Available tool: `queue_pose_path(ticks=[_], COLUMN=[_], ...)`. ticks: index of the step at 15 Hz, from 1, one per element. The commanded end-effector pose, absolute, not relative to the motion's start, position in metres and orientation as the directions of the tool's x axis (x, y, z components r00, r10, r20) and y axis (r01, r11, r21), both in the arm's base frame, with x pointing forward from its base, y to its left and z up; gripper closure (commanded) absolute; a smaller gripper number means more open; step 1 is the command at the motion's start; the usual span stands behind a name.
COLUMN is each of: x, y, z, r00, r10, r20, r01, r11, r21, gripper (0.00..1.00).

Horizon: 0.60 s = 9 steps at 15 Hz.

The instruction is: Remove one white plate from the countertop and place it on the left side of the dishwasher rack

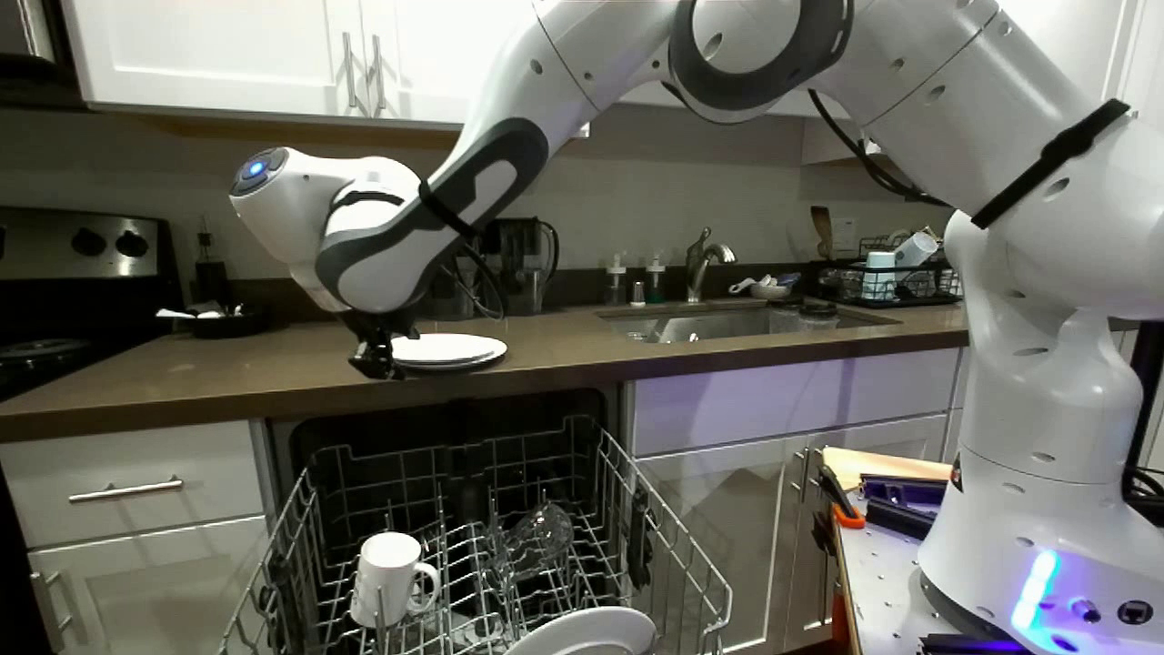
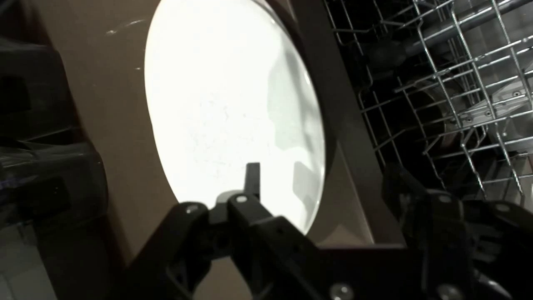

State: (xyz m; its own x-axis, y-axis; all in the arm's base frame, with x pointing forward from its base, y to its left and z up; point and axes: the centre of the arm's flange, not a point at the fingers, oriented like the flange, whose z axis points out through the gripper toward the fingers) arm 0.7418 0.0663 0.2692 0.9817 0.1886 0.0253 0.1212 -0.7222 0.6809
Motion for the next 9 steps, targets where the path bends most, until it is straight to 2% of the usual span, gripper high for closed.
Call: queue_pose_path(ticks=[1,4,6,7,8,9], x=[0.7496,0.7511,0.752,0.7531,0.7545,0.7557], y=[0.0684,0.069,0.0694,0.0698,0.0701,0.0706], z=[0.2661,0.2622,0.2604,0.2596,0.2588,0.258], r00=[0.978,0.976,0.976,0.976,0.975,0.975], r10=[0.208,0.214,0.216,0.217,0.218,0.22], r20=[0.032,0.028,0.029,0.03,0.033,0.034], r01=[0.125,0.13,0.13,0.13,0.127,0.128], r11=[-0.696,-0.686,-0.683,-0.682,-0.68,-0.679], r21=[0.707,0.716,0.719,0.72,0.722,0.723], gripper=[0.4,0.65,0.75,0.71,0.72,0.65])
